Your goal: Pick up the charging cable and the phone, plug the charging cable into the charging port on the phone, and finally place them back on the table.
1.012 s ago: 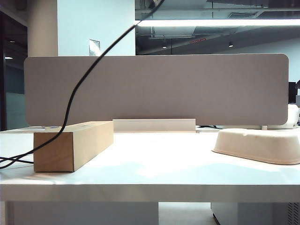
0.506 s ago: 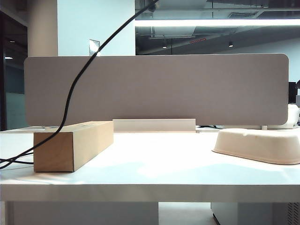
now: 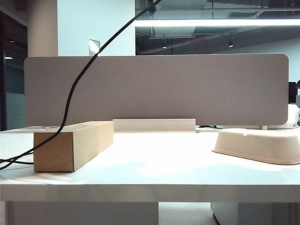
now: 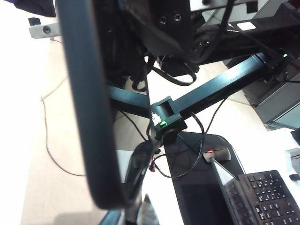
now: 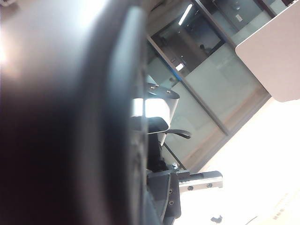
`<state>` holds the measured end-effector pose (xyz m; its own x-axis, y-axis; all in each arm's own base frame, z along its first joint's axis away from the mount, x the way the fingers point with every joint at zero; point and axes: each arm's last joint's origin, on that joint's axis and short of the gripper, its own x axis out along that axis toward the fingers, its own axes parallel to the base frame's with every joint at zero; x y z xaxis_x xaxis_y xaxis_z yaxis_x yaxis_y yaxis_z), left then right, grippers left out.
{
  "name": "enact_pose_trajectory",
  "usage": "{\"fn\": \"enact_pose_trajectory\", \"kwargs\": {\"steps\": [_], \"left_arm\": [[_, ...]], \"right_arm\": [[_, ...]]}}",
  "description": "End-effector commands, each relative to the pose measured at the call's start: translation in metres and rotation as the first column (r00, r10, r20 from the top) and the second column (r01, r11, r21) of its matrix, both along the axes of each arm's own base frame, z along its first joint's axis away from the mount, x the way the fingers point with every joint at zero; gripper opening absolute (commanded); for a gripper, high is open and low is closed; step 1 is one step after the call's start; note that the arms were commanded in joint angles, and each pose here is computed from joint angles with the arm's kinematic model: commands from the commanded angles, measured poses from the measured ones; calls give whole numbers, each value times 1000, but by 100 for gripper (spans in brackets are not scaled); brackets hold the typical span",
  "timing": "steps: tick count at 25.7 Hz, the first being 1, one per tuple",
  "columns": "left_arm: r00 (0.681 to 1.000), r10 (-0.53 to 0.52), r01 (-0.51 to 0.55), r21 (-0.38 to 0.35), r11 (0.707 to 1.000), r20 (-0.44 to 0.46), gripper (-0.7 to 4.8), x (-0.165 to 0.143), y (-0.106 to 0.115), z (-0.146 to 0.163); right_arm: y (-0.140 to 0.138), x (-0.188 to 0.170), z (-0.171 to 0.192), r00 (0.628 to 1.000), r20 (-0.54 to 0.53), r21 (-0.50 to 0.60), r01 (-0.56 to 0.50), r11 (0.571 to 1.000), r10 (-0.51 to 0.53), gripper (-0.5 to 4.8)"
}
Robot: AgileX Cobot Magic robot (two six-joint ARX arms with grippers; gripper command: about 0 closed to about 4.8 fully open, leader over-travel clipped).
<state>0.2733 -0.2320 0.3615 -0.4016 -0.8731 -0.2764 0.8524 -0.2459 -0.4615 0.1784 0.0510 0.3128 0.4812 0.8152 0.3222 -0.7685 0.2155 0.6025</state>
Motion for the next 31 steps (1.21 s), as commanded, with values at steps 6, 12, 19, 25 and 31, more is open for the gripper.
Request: {"fn": "enact_pose_trajectory", "kwargs": {"steps": [6,12,19,25,31], "left_arm": [[1000,20,-19,-78,997,21,-6,7,-7,14],[997,80,-80,4,997,18,2,7,-5,9],[978,192,-206,252,945,78,131,2,4,-6],[957,266,-290,391,873,116,130,4,16,-11],[893,358,-451,528,719,274,45,4,37,-7]], "right_arm": [[4,2,-9,998,-28,-105,-59,993,56,-9],[3,4,-11,1000,-17,-107,8,994,-10,-9],[1,9,-16,991,-20,-140,132,981,-136,-9],[-1,14,-28,956,-85,-197,260,945,-281,-9],[-2,38,-67,825,-317,-336,363,869,-467,-9]]}}
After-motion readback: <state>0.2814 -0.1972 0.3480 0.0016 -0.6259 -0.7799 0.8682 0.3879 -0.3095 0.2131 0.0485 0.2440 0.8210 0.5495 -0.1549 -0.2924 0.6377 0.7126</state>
